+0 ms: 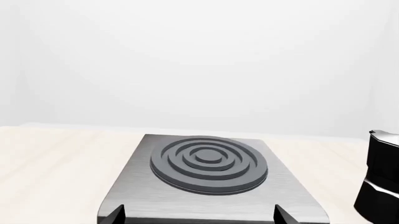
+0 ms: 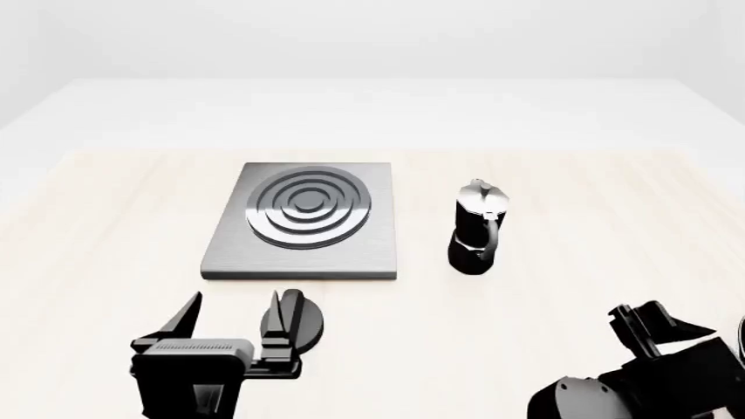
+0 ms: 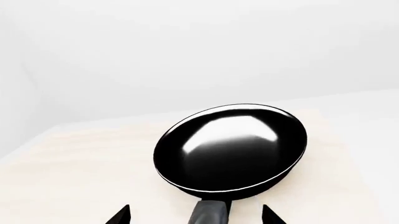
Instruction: Put the frying pan on the stove.
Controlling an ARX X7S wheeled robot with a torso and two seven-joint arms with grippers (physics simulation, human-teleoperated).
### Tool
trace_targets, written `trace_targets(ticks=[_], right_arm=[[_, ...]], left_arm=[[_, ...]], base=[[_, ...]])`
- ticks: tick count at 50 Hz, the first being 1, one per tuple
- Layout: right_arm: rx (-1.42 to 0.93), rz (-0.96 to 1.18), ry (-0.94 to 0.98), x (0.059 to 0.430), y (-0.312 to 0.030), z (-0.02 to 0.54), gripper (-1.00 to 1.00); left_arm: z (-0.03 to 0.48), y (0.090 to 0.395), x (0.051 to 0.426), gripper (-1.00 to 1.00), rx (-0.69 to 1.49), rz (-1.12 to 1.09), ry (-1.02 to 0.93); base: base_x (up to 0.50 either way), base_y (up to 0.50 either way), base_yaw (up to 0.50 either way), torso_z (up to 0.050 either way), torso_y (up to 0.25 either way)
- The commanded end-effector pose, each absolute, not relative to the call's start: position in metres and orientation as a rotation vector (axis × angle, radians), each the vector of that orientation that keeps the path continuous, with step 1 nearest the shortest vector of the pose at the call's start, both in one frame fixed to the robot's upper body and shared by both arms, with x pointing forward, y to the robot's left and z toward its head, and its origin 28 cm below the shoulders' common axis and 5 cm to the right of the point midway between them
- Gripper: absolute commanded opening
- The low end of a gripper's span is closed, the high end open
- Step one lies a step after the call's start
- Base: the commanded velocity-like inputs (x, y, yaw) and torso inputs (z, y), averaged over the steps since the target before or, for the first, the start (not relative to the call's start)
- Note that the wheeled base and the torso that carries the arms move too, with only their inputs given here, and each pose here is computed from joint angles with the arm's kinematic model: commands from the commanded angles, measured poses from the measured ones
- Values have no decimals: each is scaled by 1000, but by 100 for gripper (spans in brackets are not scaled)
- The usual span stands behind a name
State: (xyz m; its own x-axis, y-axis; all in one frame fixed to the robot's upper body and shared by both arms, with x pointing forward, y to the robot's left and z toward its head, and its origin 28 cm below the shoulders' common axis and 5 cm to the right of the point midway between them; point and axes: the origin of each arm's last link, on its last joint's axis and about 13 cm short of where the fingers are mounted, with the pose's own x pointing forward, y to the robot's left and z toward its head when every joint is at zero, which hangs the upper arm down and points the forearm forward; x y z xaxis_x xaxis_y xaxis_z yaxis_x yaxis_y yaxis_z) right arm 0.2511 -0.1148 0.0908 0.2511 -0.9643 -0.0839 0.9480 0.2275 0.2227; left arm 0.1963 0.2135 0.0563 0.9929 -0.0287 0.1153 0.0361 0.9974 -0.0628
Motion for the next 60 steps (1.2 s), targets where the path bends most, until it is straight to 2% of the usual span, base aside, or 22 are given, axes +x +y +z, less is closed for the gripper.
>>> trace_targets(ticks=[1, 60], right_arm=[[277, -1342, -60, 256, -116, 89, 100], [214, -1410, 10, 288, -112, 71, 100]], left_arm=[[56, 214, 196, 100, -65, -31, -113], [52, 215, 197, 100, -72, -30, -104]], base=[[0, 0, 0, 0, 0], [0, 0, 0, 0, 0]])
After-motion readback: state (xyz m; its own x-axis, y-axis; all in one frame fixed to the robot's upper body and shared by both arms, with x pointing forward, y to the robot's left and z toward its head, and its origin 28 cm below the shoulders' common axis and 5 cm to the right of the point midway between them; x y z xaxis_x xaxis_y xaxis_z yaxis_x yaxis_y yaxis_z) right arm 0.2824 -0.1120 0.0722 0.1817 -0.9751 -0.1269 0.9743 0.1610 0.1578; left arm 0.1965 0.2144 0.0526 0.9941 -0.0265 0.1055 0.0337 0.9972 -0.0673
